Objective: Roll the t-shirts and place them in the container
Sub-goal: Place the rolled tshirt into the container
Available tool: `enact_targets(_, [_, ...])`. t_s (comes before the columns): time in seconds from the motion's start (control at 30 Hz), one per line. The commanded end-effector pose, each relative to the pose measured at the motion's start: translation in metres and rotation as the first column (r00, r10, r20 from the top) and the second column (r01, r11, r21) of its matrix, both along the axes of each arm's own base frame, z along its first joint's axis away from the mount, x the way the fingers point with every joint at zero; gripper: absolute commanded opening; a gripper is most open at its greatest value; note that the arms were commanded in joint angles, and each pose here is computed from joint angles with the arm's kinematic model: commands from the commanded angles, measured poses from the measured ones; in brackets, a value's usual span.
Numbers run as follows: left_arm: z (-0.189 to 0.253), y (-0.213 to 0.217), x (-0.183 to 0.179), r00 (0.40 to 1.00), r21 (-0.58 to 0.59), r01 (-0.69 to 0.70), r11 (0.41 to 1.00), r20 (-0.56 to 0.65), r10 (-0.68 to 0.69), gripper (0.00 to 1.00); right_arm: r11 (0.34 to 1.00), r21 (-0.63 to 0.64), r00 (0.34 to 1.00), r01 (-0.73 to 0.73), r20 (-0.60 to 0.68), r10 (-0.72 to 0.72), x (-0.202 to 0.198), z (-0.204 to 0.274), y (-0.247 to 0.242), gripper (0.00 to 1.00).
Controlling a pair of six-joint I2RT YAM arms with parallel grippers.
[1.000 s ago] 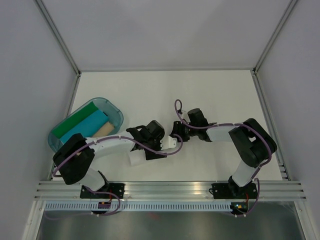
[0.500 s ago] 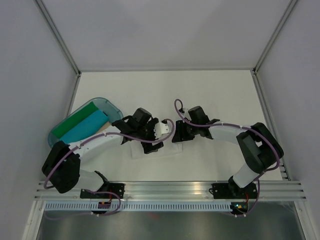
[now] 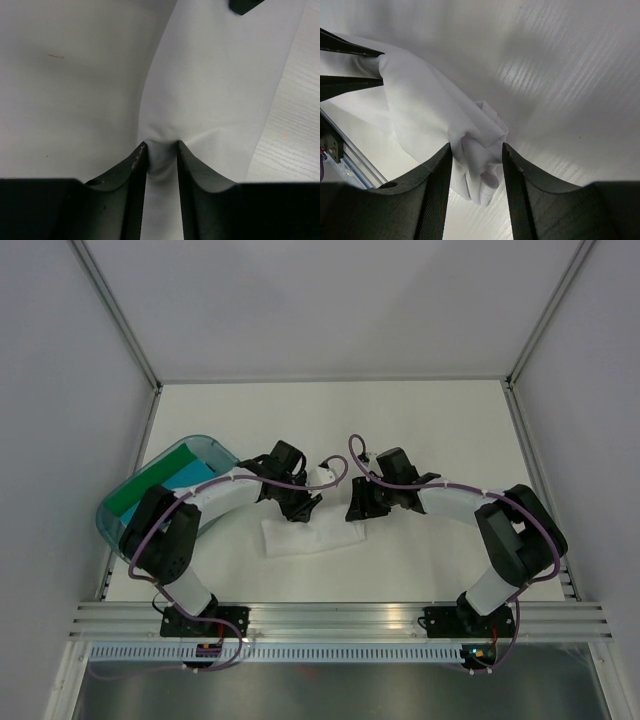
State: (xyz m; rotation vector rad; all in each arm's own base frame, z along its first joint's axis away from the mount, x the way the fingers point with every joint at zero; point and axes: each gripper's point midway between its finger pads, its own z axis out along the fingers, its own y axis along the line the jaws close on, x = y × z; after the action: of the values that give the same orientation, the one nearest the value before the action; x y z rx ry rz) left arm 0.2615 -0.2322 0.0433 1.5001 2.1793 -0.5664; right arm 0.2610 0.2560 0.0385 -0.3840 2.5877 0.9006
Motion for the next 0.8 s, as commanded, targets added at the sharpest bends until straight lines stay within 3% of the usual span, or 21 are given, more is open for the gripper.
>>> enact_targets(0.0, [-0.001,-0.009,-0.003,1.000,-0.043,0.007,0.999,-0.029,-0.008,0.33,1.000,0.007,0.999,0.015,0.038,-0.016,0.009,0.004,0.000,0.50])
enact_targets(0.27, [-0.015,-0.001,0.018,0.996,-0.063,-0.066,0.996,-0.070,0.062,0.29,0.998,0.066,1.000,0.011,0.027,-0.013,0.006,0.006,-0.002,0.49])
enact_targets(0.43, [-0.015,-0.003,0.013,0.994,-0.098,-0.050,0.994,-0.100,0.041,0.29,0.986,0.155,0.995,0.067,0.057,-0.077,0.023,0.019,-0.015,0.40])
enact_targets(0.53, [-0.007,-0.006,0.010,0.996,-0.127,-0.024,0.992,-0.087,0.013,0.38,0.980,0.197,0.997,-0.005,0.082,-0.012,0.023,0.027,-0.007,0.48])
enact_targets(0.7, [0.031,-0.006,0.017,1.000,-0.173,-0.006,0.985,-0.011,0.004,0.55,0.983,0.167,0.982,-0.075,0.182,0.043,0.027,0.036,-0.010,0.52])
enact_targets(0.77, [0.040,0.000,0.019,1.000,-0.166,-0.018,0.986,-0.004,0.017,0.58,0.983,0.162,0.975,-0.089,0.214,0.054,0.030,0.039,-0.010,0.52])
